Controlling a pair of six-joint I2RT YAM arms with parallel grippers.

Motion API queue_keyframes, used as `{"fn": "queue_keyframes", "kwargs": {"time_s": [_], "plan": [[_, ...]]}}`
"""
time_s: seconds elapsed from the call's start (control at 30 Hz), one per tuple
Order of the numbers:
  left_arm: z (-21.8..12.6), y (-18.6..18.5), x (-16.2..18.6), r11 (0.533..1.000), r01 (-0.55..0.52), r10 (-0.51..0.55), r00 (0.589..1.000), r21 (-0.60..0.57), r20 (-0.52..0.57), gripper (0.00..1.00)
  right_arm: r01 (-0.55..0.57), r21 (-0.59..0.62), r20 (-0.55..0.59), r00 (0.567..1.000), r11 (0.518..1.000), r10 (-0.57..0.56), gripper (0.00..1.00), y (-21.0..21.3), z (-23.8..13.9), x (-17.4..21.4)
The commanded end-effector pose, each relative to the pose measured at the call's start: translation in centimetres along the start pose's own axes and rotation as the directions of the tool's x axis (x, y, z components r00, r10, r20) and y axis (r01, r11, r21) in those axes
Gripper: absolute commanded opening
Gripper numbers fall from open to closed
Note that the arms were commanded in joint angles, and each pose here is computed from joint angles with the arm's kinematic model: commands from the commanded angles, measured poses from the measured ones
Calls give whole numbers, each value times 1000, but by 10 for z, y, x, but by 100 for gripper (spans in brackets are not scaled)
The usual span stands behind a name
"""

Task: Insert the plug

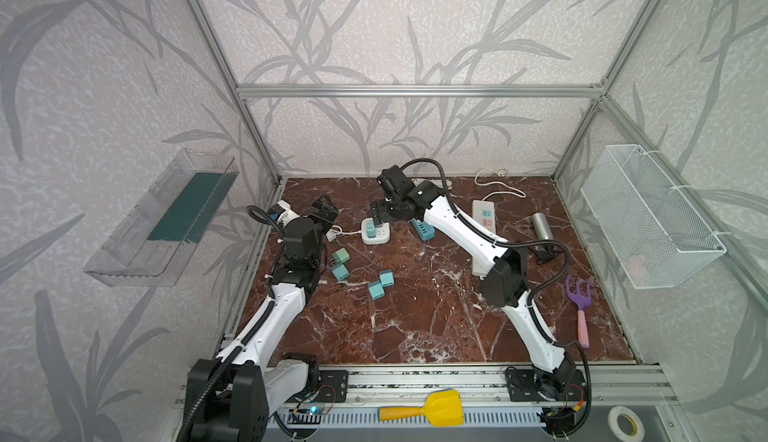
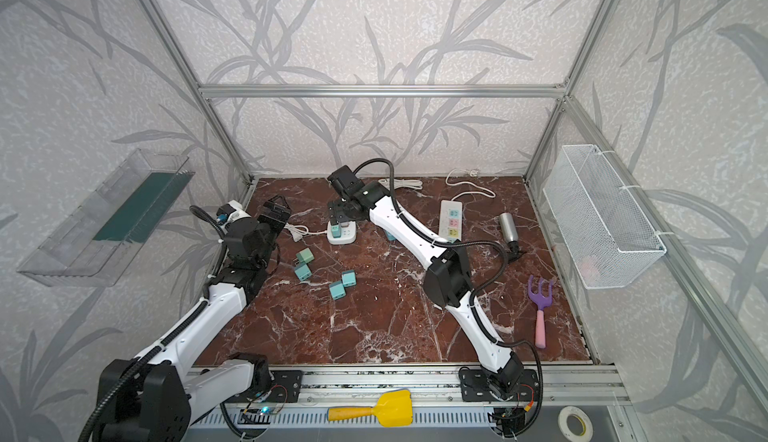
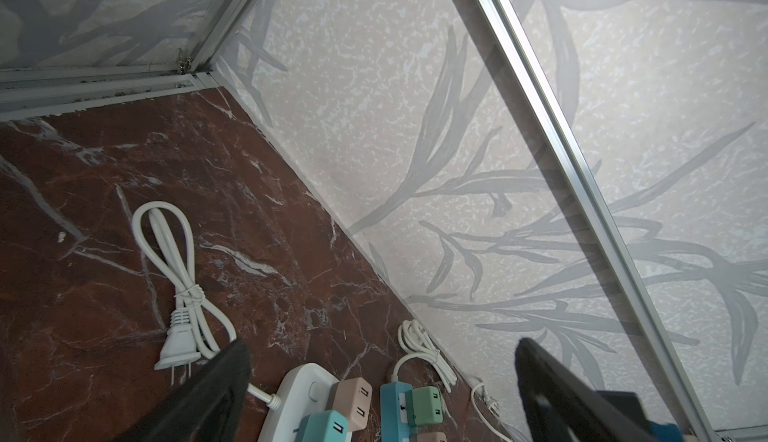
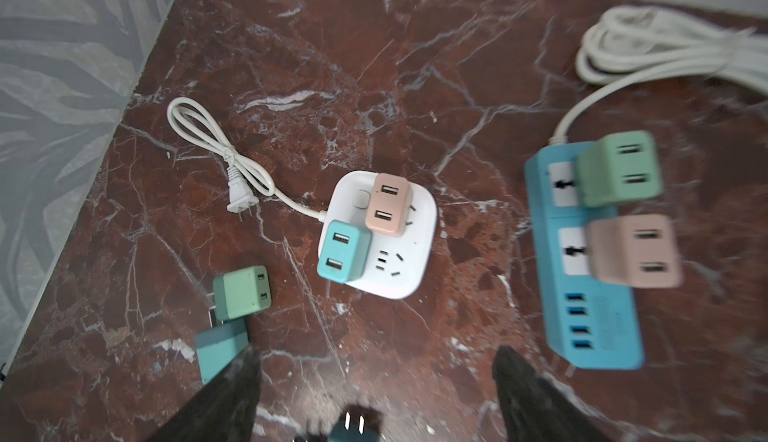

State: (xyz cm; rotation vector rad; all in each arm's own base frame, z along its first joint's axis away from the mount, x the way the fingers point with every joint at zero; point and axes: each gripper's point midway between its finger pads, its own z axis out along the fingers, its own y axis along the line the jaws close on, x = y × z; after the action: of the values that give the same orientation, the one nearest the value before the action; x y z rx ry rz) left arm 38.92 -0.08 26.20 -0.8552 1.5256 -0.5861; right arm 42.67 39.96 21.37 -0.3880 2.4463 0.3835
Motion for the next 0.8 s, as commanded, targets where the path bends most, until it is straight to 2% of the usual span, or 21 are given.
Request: {"fn": "queue_keyframes", "kwargs": {"time_s": [0.0, 0.1, 0.2, 0.33, 0.47, 0.57, 0.63, 0.77], "plan": [[0, -30, -1, 996, -38, 41, 999, 87, -33, 99, 87, 155, 41, 995, 984, -94, 91, -49, -57, -2], [3, -45, 19, 990, -40, 56, 992, 137, -111, 99, 43, 259, 28, 998, 965, -52, 95, -114, -70, 32], [4, -62, 44, 980, -26, 69, 975, 197, -211, 99, -79, 259, 10, 997, 963, 79, 100, -179, -79, 77], [-3, -81, 92, 967, -31, 117, 935, 252, -334, 99, -212, 266, -79, 967, 940, 241, 99, -241, -72, 121], [-12, -97, 119, 949, -37, 166, 904, 313, -394, 99, -232, 281, -182, 940, 931, 289, 99, -263, -53, 149], [-13, -98, 116, 948, -51, 175, 908, 316, -380, 99, -236, 323, -232, 919, 917, 318, 99, -275, -37, 162], [-14, -96, 113, 947, -62, 179, 916, 314, -359, 99, -246, 287, -242, 916, 926, 319, 99, -275, -25, 164], [-15, -97, 109, 944, -80, 194, 921, 321, -338, 99, -226, 325, -292, 900, 918, 325, 99, -284, -12, 171]]}}
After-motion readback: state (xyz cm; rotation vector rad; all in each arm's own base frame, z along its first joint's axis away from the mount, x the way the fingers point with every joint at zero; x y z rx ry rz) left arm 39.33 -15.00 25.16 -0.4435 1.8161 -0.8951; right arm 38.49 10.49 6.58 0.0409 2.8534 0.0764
